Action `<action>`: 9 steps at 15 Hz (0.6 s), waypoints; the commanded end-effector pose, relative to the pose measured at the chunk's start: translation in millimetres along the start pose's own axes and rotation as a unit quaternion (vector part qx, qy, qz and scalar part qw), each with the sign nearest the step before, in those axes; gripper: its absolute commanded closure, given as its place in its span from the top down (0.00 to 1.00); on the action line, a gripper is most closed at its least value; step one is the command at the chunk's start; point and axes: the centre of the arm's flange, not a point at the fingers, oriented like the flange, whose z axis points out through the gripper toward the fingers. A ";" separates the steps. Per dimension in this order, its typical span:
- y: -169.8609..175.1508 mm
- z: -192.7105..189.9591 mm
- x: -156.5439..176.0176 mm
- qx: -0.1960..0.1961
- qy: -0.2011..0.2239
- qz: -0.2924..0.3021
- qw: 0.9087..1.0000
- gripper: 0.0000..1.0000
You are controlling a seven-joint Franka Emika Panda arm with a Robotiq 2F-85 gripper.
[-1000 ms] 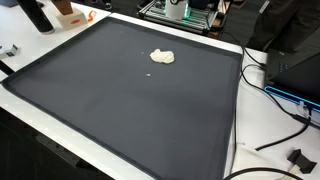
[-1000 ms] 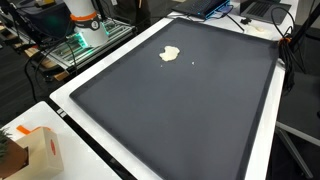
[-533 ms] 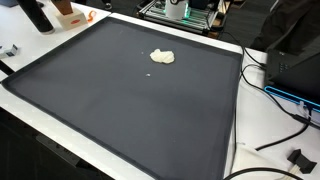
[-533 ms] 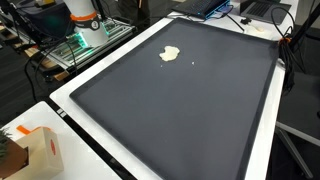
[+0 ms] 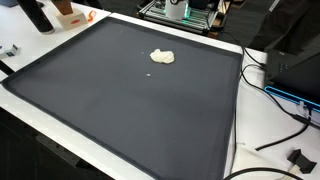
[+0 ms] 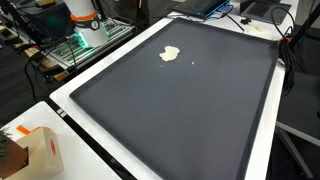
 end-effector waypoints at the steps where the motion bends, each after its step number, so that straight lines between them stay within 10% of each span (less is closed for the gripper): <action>1: 17.8 6.1 14.7 0.036 0.014 -0.009 0.999 0.03; 9: 86.4 33.0 55.3 0.220 0.141 -0.024 0.965 0.03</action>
